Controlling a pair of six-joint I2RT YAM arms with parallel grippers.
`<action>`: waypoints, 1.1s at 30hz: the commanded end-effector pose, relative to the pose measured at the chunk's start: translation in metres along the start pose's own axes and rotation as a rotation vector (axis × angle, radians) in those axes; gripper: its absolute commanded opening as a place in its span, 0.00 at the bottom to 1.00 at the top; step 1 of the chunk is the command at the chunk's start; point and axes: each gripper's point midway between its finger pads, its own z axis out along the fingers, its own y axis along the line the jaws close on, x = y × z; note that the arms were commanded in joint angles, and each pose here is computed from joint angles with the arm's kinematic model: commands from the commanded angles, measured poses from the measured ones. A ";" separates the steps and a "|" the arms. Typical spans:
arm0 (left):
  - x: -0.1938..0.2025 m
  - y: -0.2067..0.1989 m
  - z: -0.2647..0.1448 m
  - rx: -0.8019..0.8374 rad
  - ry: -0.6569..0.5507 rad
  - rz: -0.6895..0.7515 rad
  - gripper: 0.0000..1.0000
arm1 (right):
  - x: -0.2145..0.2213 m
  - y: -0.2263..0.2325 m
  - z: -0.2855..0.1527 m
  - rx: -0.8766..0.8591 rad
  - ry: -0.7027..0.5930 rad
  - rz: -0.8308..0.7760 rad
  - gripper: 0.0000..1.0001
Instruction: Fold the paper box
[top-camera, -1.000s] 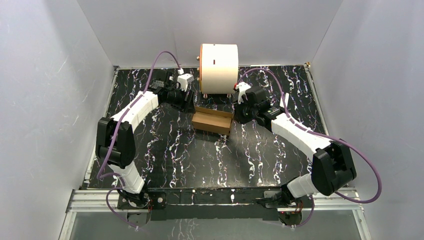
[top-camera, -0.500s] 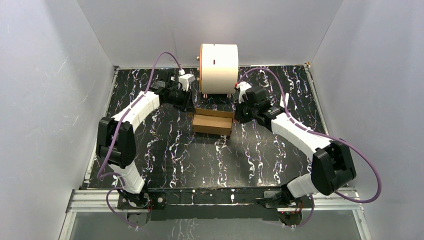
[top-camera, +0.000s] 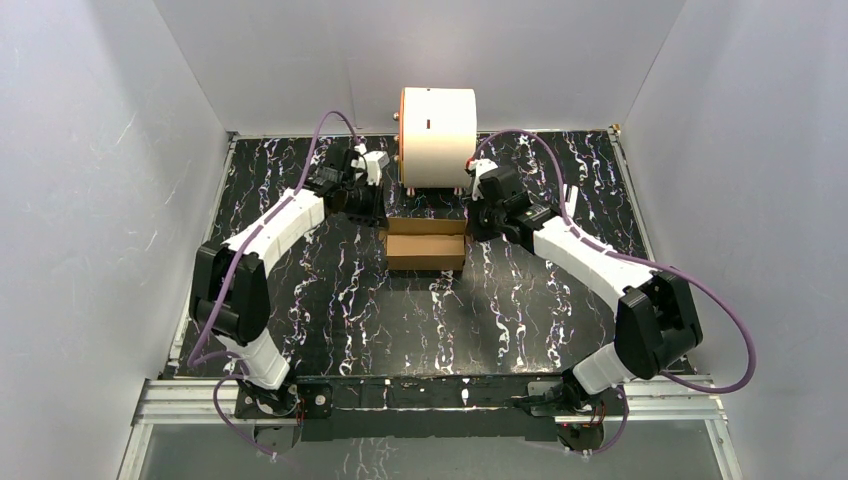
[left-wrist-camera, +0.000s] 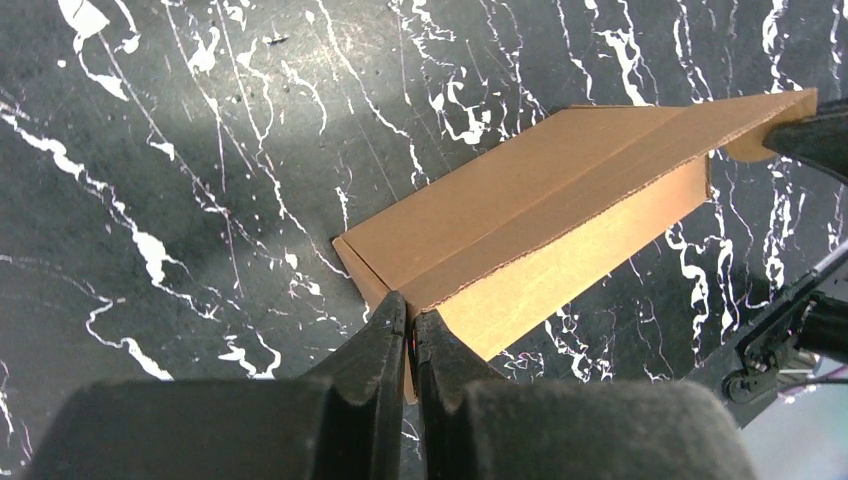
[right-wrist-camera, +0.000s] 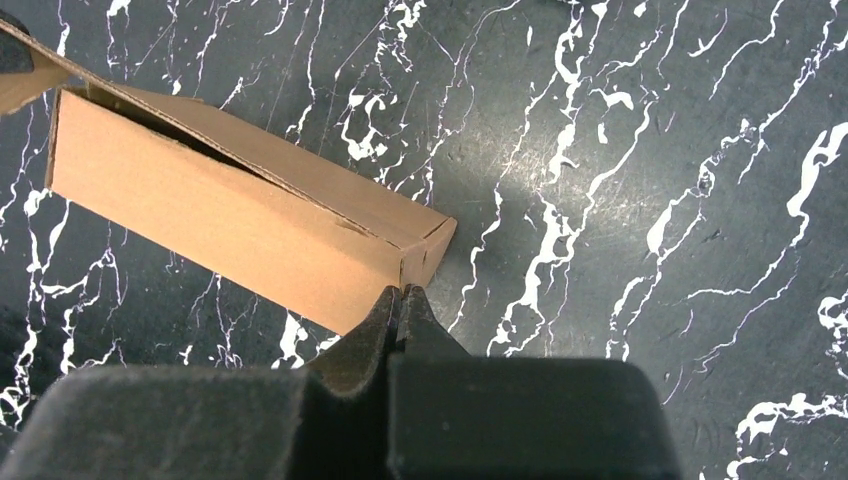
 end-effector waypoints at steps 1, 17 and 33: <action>-0.004 -0.019 -0.016 -0.057 -0.057 -0.069 0.00 | -0.020 0.018 -0.004 0.019 -0.046 0.073 0.00; 0.000 -0.027 -0.017 -0.101 -0.137 -0.129 0.00 | -0.009 0.027 0.005 0.154 -0.117 0.149 0.00; 0.005 -0.025 -0.020 -0.111 -0.157 -0.138 0.00 | 0.013 0.011 0.003 0.189 -0.143 0.032 0.00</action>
